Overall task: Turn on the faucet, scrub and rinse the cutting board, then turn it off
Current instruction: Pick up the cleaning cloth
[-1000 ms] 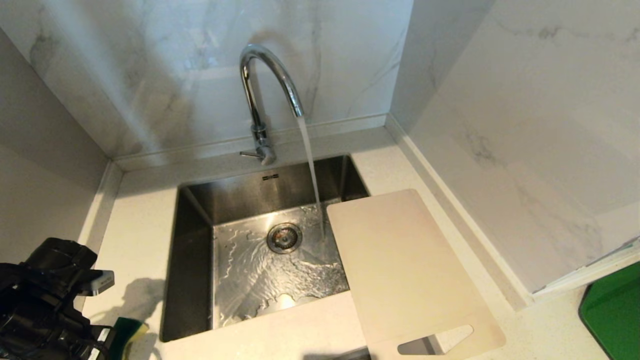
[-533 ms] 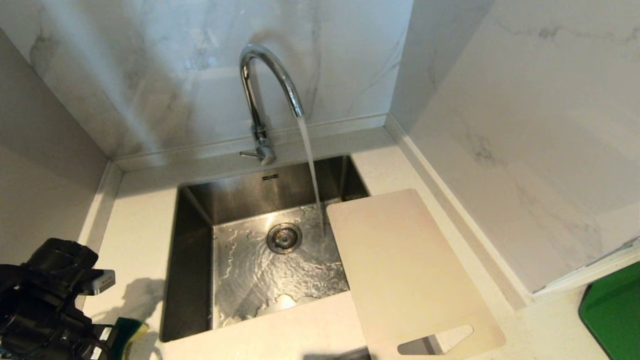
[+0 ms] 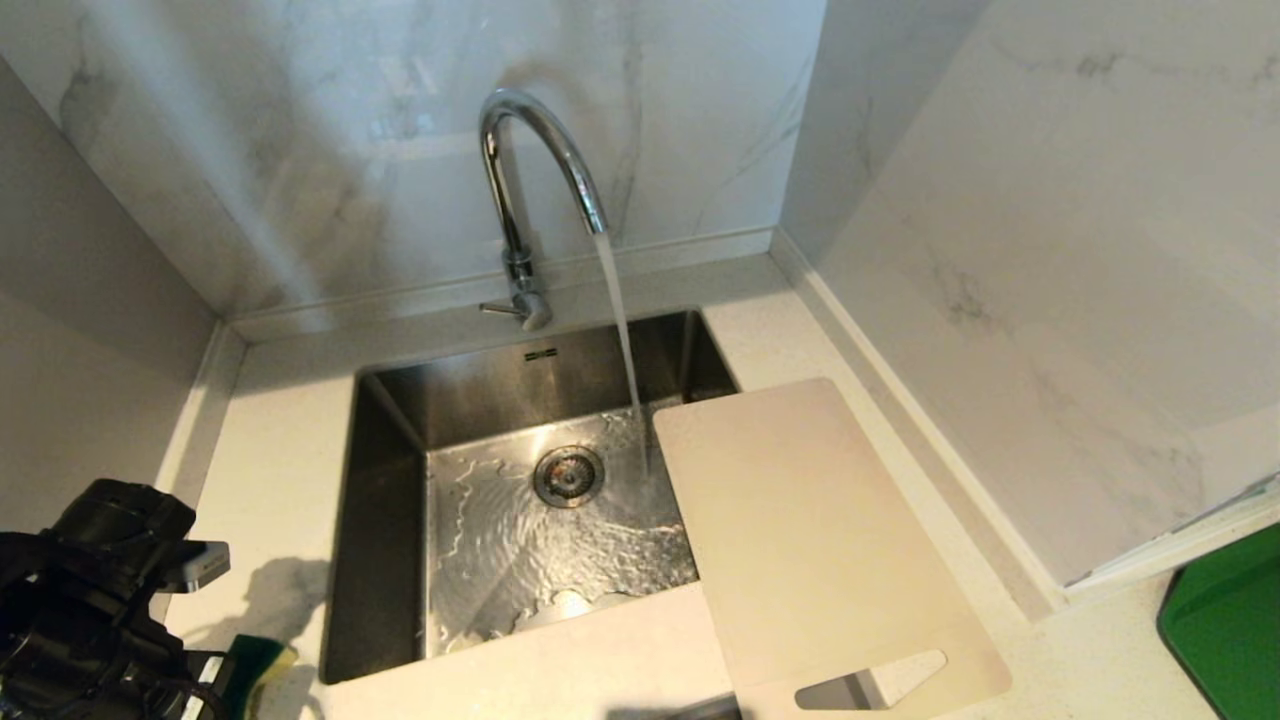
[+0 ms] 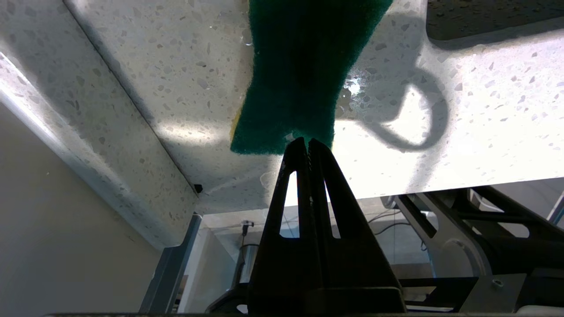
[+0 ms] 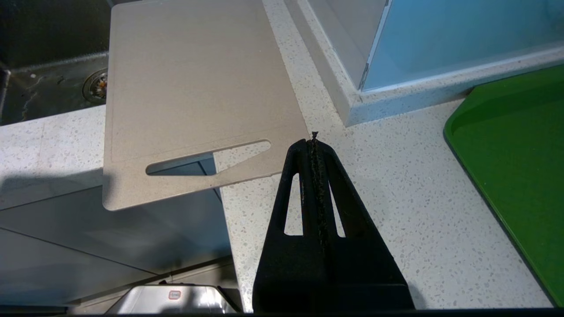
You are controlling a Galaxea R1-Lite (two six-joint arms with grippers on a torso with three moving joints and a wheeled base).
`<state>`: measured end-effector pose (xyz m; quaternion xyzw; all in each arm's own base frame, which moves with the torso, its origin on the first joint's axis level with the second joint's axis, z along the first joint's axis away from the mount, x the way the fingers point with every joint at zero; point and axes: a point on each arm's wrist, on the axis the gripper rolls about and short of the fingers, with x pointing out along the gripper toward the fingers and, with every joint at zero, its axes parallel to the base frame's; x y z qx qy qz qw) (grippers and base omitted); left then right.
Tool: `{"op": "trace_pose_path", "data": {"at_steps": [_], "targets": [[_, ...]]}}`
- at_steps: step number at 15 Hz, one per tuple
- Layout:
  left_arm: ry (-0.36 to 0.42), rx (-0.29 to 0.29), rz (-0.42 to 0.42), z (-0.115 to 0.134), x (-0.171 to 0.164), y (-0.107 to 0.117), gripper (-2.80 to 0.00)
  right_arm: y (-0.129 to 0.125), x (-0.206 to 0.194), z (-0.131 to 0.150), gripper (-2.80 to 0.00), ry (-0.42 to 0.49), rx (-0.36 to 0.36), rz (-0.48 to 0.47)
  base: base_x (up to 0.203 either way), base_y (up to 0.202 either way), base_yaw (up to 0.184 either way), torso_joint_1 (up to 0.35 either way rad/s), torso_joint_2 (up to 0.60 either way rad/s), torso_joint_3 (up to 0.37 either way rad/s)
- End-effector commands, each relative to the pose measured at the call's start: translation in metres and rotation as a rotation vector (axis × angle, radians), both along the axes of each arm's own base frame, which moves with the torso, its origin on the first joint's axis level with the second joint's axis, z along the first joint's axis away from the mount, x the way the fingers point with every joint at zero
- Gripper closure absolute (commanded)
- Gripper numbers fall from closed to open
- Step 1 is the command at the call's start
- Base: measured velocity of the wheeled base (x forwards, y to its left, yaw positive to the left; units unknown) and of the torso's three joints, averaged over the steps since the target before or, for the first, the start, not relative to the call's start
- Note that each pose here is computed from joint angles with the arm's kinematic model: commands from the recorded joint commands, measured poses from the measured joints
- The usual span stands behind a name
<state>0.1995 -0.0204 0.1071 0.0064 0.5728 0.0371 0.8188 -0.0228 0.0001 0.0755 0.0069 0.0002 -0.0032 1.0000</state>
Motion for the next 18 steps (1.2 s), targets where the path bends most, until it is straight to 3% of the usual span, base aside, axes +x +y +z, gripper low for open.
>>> {"op": "trace_pose_path", "data": {"at_steps": [1,18], "targets": [[0.004,-0.001,0.003,-0.0006,-0.0013,-0.0006,0.0,0.0,0.0001,-0.0004,0.0,0.001,0.0,0.0,0.0,0.0,0.0,0.0,0.0,0.0],[-0.012,-0.022,0.032,-0.0012,-0.0013,-0.0027,0.0,0.0,0.0001,-0.0004,0.0,0.001,0.0,0.0,0.0,0.0,0.0,0.0,0.0,0.0]]}}
